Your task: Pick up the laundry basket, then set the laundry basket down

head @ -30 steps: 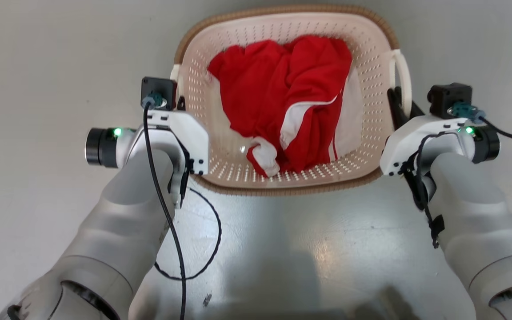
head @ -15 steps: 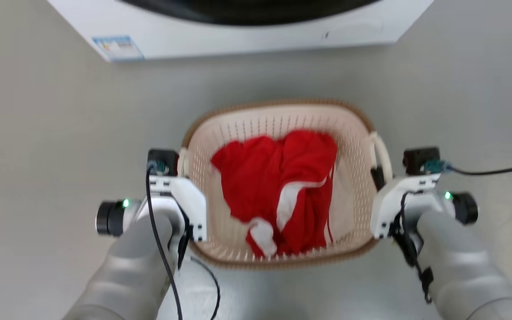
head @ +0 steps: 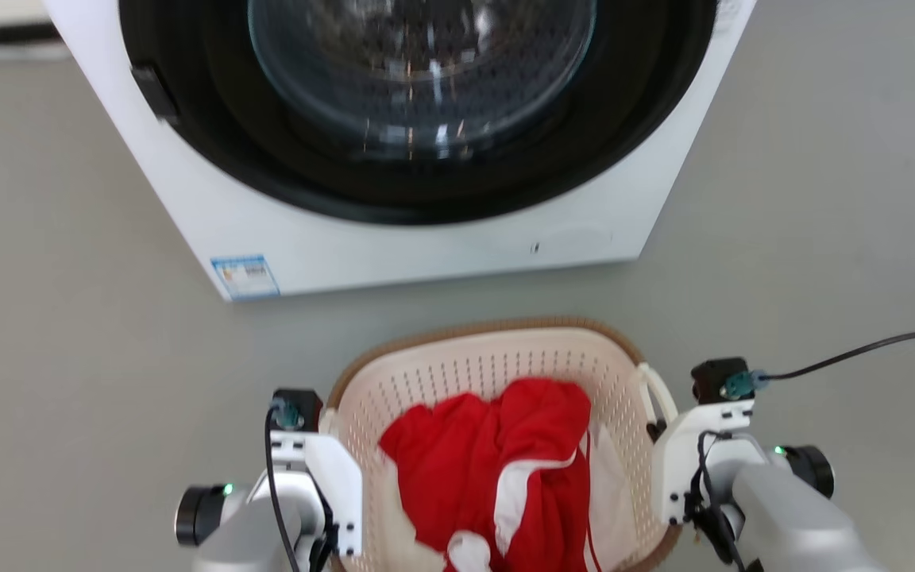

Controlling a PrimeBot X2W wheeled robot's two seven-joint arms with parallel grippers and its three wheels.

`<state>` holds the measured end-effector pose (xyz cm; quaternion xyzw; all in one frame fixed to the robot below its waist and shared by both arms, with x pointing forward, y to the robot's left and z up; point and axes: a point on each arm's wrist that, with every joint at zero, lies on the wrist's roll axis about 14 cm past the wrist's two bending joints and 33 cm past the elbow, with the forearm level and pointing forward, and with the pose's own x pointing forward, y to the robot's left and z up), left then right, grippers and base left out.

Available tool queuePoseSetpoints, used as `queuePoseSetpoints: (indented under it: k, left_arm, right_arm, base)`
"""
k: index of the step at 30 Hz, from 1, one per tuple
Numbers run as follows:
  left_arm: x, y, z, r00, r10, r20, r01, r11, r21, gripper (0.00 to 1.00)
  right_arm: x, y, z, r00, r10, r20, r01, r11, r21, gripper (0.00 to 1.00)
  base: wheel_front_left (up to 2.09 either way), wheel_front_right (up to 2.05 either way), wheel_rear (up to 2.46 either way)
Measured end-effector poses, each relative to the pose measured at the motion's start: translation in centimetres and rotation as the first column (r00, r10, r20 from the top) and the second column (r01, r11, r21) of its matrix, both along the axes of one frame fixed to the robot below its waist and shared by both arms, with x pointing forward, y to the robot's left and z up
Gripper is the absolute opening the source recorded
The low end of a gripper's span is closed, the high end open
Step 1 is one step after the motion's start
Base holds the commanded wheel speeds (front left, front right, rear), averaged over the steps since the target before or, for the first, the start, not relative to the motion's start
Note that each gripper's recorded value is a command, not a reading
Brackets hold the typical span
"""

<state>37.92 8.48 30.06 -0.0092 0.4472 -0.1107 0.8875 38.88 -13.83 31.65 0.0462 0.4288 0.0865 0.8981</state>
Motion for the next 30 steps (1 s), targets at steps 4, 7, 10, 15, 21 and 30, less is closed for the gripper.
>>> queuePoseSetpoints:
  k: [4,7,10,15,21,30]
  left_arm:
    - [-1.3,-0.1,1.4,1.0,-0.012,0.019,0.012,1.0,-0.001,0.0]
    - [-2.0,-0.3,2.4,0.999,-0.027,0.033,0.027,1.0,-0.004,0.0]
    - [-2.5,-0.3,3.1,0.998,-0.029,0.05,0.029,1.0,-0.008,0.0]
    - [-3.1,-0.1,3.8,0.998,-0.031,0.063,0.031,1.0,-0.003,0.0]
    - [-3.3,0.1,4.3,0.997,-0.029,0.073,0.03,1.0,-0.006,0.0]
    - [-3.7,0.1,4.2,0.997,-0.036,0.066,0.037,0.999,-0.006,0.0]
  right_arm:
    - [-1.3,-0.1,1.6,1.0,-0.005,0.02,0.005,1.0,0.007,0.0]
    - [-2.4,-0.1,2.5,0.999,-0.006,0.033,0.006,1.0,0.008,0.0]
    - [-2.9,-0.1,3.3,0.999,-0.003,0.045,0.002,1.0,0.009,0.0]
    - [-3.3,0.3,4.3,0.998,0.011,0.061,-0.012,1.0,0.015,0.0]
    - [-3.4,0.5,5.1,0.997,0.018,0.075,-0.019,1.0,0.017,0.0]
    - [-3.6,0.7,5.3,0.997,0.022,0.079,-0.024,0.999,0.023,0.0]
  base:
    - [0.0,0.0,0.0]
    - [0.0,0.0,0.0]
    - [0.0,0.0,0.0]
    - [0.0,0.0,0.0]
    - [0.0,0.0,0.0]
    - [0.0,0.0,0.0]
